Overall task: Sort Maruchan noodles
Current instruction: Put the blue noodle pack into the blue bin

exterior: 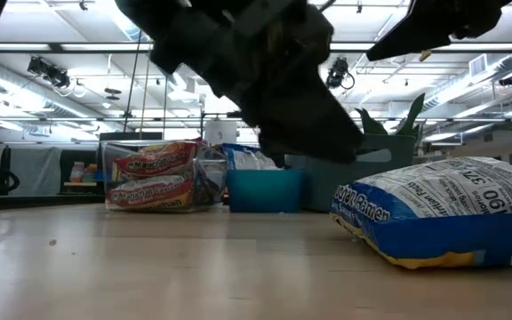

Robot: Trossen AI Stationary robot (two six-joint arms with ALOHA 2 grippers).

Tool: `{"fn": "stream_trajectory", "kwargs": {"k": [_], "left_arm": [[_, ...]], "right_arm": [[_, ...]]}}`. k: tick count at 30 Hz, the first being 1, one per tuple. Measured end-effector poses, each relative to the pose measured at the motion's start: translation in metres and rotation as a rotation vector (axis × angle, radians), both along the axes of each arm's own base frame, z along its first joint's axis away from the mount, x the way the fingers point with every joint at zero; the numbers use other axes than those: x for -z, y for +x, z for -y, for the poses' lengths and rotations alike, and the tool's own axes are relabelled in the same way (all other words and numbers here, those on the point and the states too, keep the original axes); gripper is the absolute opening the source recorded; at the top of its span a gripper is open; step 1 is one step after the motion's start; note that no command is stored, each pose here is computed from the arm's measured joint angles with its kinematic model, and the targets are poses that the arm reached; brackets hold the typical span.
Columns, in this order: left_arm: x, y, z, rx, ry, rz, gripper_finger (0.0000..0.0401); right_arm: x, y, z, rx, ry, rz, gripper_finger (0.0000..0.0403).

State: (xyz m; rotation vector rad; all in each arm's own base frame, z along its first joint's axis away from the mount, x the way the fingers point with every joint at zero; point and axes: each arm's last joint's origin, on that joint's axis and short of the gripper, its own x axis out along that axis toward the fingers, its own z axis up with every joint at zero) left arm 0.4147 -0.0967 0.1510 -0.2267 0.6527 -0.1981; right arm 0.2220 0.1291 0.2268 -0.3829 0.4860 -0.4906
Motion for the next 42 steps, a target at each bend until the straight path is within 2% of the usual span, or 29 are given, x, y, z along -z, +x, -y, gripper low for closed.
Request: {"fn": "stream_trajectory", "kwargs": {"k": [7, 14, 19, 26, 30, 33, 42], "left_arm": [[0.032, 0.003, 0.001, -0.011, 0.009, -0.065, 0.0167], [0.037, 0.002, 0.004, 0.025, 0.056, -0.064, 0.0158], [0.037, 0.001, 0.006, 0.054, 0.084, -0.06, 0.0117], [0.038, 0.001, 0.005, 0.08, 0.125, -0.056, 0.0016], [0.036, 0.002, 0.001, 0.086, 0.142, -0.05, 0.0007], [0.022, 0.001, -0.003, 0.099, 0.158, -0.029, 0.0004], [-0.057, -0.022, -0.036, 0.066, 0.234, 0.012, 0.0002]], "right_arm": [[-0.001, 0.002, -0.002, -0.023, 0.041, 0.014, 0.0102], [-0.002, 0.003, -0.003, -0.023, 0.062, 0.03, 0.0102], [-0.002, 0.003, -0.004, -0.035, 0.089, 0.033, 0.0102], [-0.002, 0.003, -0.004, -0.032, 0.1, 0.038, 0.0102], [-0.002, 0.003, -0.004, -0.044, 0.125, 0.034, 0.0102], [-0.001, 0.003, -0.005, -0.059, 0.137, 0.024, 0.0102], [-0.001, 0.003, -0.005, -0.071, 0.111, 0.008, 0.0102]]}}
